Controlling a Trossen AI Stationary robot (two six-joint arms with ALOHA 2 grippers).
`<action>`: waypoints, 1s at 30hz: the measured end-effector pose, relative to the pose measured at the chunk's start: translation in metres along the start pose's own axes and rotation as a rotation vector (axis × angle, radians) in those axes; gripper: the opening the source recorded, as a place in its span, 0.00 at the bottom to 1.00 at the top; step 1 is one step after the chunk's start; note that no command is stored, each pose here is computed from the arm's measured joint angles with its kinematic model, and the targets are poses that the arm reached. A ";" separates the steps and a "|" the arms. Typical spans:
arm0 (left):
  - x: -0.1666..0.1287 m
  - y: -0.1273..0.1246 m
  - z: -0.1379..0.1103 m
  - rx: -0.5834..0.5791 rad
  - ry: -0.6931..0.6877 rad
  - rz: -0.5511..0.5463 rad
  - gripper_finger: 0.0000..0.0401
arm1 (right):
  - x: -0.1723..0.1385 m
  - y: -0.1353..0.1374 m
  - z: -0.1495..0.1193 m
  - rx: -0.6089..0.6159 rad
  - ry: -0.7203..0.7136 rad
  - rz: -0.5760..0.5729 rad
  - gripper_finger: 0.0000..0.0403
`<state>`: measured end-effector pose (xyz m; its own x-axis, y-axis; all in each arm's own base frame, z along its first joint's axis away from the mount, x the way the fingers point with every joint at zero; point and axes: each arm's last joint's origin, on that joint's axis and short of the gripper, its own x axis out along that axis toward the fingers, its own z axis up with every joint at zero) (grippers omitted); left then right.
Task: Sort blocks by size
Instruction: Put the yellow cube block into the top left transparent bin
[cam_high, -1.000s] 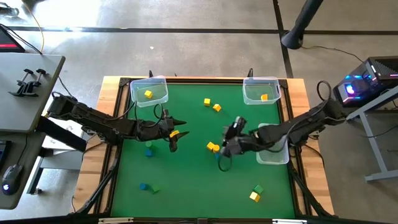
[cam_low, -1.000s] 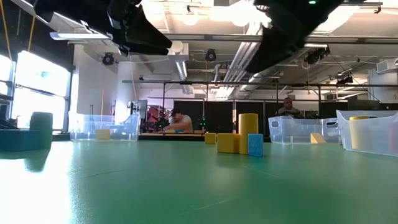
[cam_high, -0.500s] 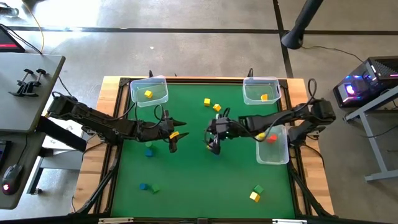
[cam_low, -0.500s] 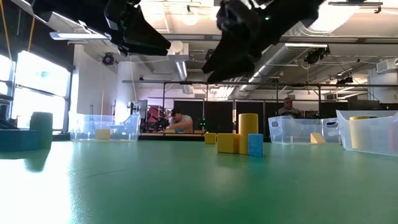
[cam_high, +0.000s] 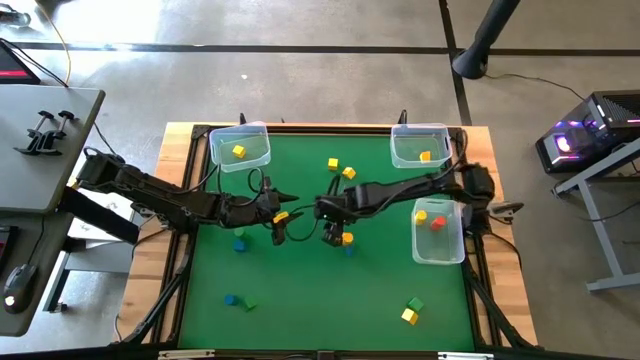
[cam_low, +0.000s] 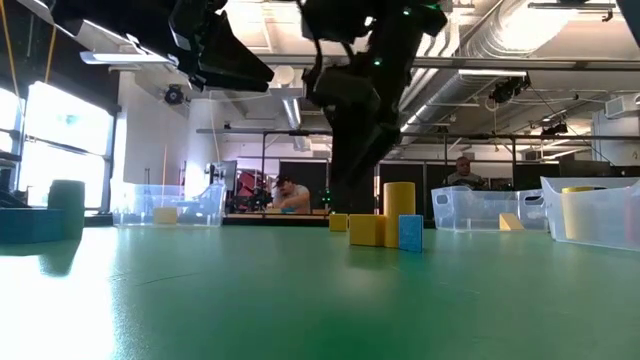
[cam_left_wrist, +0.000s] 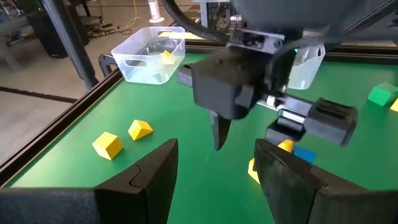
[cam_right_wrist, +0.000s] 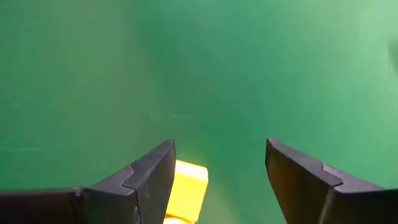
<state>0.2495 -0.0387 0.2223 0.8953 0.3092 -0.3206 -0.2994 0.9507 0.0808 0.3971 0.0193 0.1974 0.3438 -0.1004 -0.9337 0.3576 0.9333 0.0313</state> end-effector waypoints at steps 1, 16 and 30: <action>0.000 0.000 -0.001 0.000 0.005 0.001 0.50 | 0.002 0.003 0.000 -0.005 0.020 -0.006 0.59; 0.000 0.000 -0.002 0.006 0.023 0.002 0.50 | 0.038 0.016 -0.009 -0.018 0.179 0.005 0.59; 0.000 0.000 -0.002 0.016 0.019 0.019 0.50 | 0.054 0.018 -0.023 -0.101 0.158 0.030 0.32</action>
<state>0.2483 -0.0389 0.2203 0.8833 0.3265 -0.3365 -0.3105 0.9451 0.1020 0.4025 0.0387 0.1393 0.2092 -0.0242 -0.9776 0.2576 0.9657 0.0312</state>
